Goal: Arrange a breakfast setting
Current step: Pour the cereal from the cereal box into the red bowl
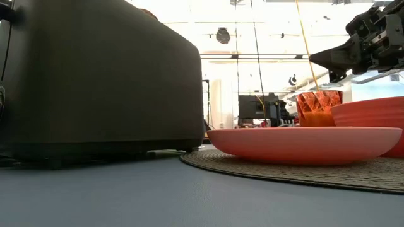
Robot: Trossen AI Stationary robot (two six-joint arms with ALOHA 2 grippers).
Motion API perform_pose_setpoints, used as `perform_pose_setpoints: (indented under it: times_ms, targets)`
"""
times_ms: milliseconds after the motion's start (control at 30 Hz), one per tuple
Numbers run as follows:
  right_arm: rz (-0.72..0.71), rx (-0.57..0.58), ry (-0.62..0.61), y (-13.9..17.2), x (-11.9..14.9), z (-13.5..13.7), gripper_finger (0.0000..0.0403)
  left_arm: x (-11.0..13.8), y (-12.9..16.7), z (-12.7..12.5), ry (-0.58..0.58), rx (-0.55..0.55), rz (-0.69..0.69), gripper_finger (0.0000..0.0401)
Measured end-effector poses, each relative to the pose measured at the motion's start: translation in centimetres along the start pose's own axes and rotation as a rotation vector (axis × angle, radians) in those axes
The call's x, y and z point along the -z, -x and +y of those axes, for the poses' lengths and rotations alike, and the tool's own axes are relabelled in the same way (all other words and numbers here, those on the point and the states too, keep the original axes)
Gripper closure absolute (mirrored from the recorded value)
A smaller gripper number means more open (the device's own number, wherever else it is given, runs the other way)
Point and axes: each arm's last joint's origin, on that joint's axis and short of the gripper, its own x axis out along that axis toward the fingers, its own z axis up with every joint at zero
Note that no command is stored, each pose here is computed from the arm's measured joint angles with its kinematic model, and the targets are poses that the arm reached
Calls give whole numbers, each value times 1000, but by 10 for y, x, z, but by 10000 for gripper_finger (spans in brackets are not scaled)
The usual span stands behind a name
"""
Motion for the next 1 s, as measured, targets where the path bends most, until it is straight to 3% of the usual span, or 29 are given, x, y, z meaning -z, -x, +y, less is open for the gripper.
perform_pose_setpoints:
  times_ms: [633,1000]
  targets:
    - [-6,0,0,0,-1,0,397,29,42,1,82,-76,-127,401]
    - [-174,-18,-86,1,-17,1,391,42,59,0,148,-104,-183,401]
